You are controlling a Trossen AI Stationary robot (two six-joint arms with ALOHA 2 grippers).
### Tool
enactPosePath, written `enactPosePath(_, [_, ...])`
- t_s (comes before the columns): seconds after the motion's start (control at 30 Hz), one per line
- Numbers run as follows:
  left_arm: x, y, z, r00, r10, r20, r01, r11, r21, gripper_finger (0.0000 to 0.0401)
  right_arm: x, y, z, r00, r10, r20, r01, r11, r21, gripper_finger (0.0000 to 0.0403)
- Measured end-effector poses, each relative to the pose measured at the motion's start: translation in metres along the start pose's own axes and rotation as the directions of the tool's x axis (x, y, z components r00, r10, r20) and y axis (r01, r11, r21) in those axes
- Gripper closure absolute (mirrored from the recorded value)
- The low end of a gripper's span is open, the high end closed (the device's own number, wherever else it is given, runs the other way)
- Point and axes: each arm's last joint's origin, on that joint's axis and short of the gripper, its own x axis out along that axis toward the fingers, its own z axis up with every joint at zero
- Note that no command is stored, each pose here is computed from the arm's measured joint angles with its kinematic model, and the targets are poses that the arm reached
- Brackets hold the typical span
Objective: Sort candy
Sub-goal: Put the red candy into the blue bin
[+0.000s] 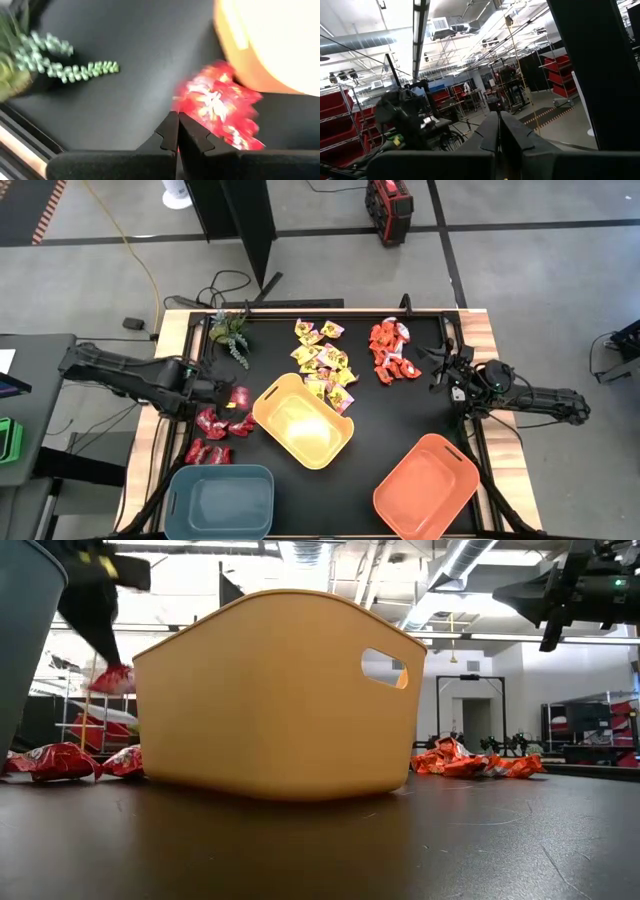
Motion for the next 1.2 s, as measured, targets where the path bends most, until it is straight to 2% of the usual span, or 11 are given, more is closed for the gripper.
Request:
enactPosePath(0.17, [-0.036,-0.008,0.009,0.991,-0.113,0.067,0.104,0.986,0.129,0.0401,0.000,0.000,0.000,1.000,0.000,0.000,0.000,1.000,-0.001,0.0367])
enactPosePath(0.33, [-0.043,-0.016,0.007,0.983,-0.175,0.061,0.159,0.965,0.208,0.0401,0.000,0.000,0.001,1.000,0.001,0.014,-0.001,1.000,0.002,0.0367])
enactPosePath(0.5, [-0.046,-0.034,-0.003,0.960,-0.278,-0.038,0.278,0.919,0.281,0.0401,0.000,0.000,0.002,1.000,0.002,0.016,-0.002,1.000,0.002,0.0367])
enactPosePath(0.63, [-0.051,-0.047,-0.011,0.936,-0.345,-0.071,0.349,0.882,0.315,0.0401,0.000,0.000,0.002,1.000,0.002,0.016,-0.001,1.000,-0.005,0.0367])
enactPosePath(0.87, [-0.079,-0.059,-0.012,0.898,-0.439,-0.031,0.417,0.826,0.378,0.0401,0.000,0.000,0.002,1.000,0.002,0.016,-0.002,1.000,-0.005,0.0367])
enactPosePath(1.03, [-0.106,-0.070,-0.007,0.838,-0.546,0.001,0.491,0.755,0.434,0.0401,0.000,0.000,0.001,1.000,0.000,0.009,0.000,1.000,0.000,0.0367])
enactPosePath(1.2, [-0.119,-0.095,-0.011,0.772,-0.634,-0.049,0.579,0.669,0.467,0.0401,0.000,0.000,0.000,1.000,-0.002,0.002,0.002,1.000,-0.001,0.0367])
